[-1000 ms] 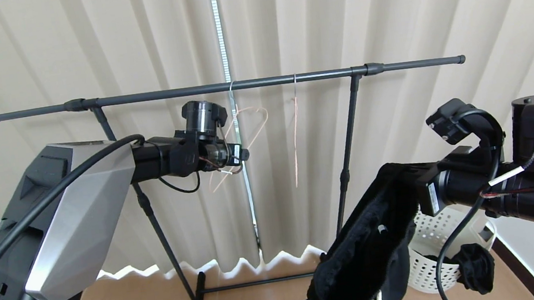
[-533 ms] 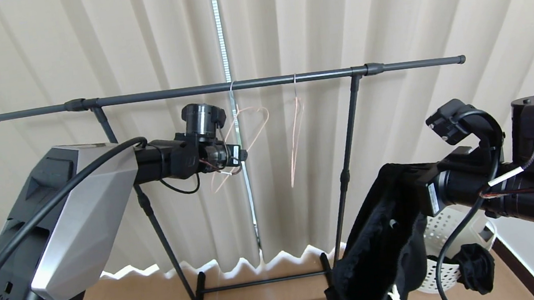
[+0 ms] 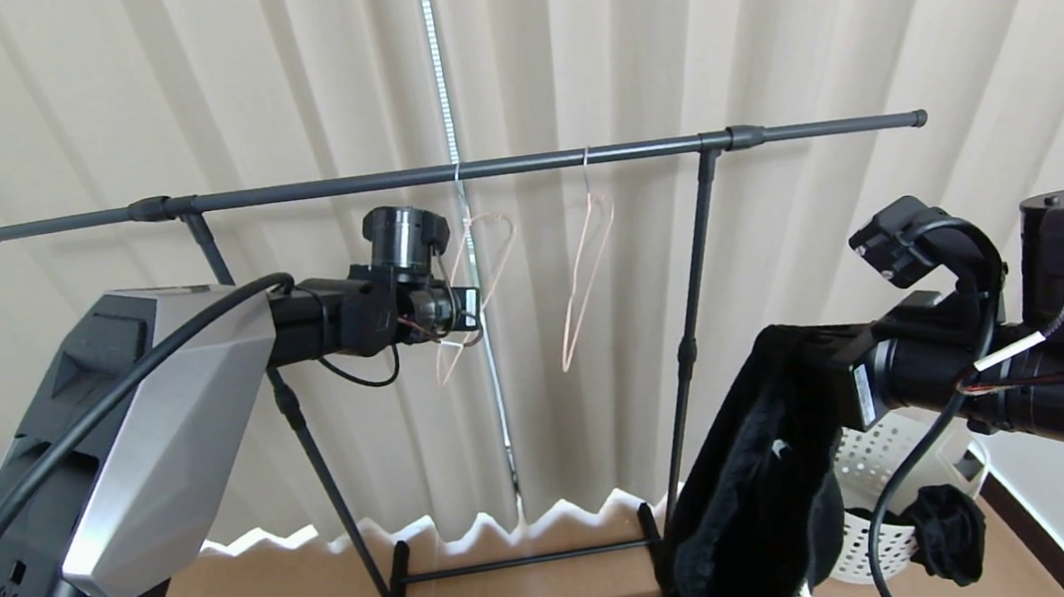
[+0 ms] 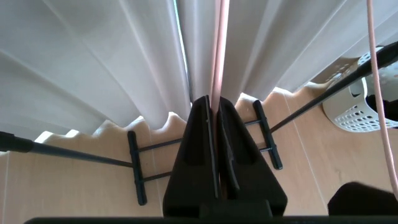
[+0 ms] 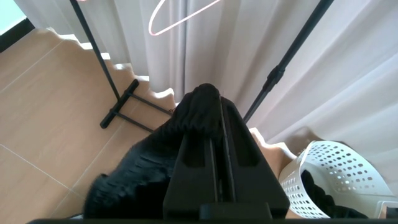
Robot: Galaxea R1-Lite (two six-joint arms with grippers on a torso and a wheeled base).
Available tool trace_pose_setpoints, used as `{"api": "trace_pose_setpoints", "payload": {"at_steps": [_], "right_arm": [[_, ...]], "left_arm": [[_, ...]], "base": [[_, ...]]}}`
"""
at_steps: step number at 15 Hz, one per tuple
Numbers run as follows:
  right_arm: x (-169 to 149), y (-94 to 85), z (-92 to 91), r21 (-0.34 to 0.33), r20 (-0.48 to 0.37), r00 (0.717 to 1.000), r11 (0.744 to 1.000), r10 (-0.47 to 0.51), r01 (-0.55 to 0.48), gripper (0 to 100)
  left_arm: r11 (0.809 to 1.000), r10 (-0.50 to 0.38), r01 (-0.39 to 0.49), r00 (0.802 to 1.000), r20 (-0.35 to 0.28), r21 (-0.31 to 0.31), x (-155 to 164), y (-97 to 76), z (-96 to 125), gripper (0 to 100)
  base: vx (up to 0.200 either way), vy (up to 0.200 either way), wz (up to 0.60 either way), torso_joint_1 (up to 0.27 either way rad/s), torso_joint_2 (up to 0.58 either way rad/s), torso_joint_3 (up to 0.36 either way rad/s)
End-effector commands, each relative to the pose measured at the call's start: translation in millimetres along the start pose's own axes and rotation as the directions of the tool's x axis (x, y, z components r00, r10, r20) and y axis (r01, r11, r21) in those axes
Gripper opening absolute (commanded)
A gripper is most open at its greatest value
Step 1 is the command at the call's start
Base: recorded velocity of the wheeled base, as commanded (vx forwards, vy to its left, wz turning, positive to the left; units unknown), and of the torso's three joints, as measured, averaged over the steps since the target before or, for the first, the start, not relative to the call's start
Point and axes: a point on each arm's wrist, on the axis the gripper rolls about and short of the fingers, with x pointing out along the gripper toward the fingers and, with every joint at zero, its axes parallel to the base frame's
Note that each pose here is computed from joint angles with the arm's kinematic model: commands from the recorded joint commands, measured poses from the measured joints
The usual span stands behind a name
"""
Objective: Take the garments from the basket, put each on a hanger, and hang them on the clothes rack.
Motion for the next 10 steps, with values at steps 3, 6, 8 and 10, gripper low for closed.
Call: {"api": "trace_pose_setpoints", "payload": {"at_steps": [3, 6, 8, 10], "right_arm": [[-0.4, -0.1, 0.3, 0.000, 0.002, 1.000, 1.000, 0.000, 0.000, 0], [-1.6, -0.1, 1.1, 0.000, 0.007, 1.000, 1.000, 0.000, 0.000, 0], [-2.8, -0.1, 1.9, 0.000, 0.011, 1.000, 1.000, -0.001, 0.001, 0], [-2.8, -0.1, 1.9, 0.000, 0.011, 1.000, 1.000, -0.001, 0.001, 0]], "left_arm": [[1.000, -0.004, 0.004, 1.000, 0.031, -0.007, -11.9, -1.4, 11.6, 0], [1.000, -0.012, 0.012, 0.999, 0.047, -0.011, -19.2, -6.6, 17.4, 0], [1.000, -0.018, 0.019, 0.998, 0.056, -0.013, -30.3, -7.2, 22.9, 0], [1.000, -0.023, 0.023, 0.999, 0.046, -0.010, -36.4, -9.1, 21.8, 0]], "base": [[0.000, 0.000, 0.00, 0.000, 0.00, 0.000], [0.000, 0.000, 0.00, 0.000, 0.00, 0.000], [0.000, 0.000, 0.00, 0.000, 0.00, 0.000], [0.000, 0.000, 0.00, 0.000, 0.00, 0.000]]}}
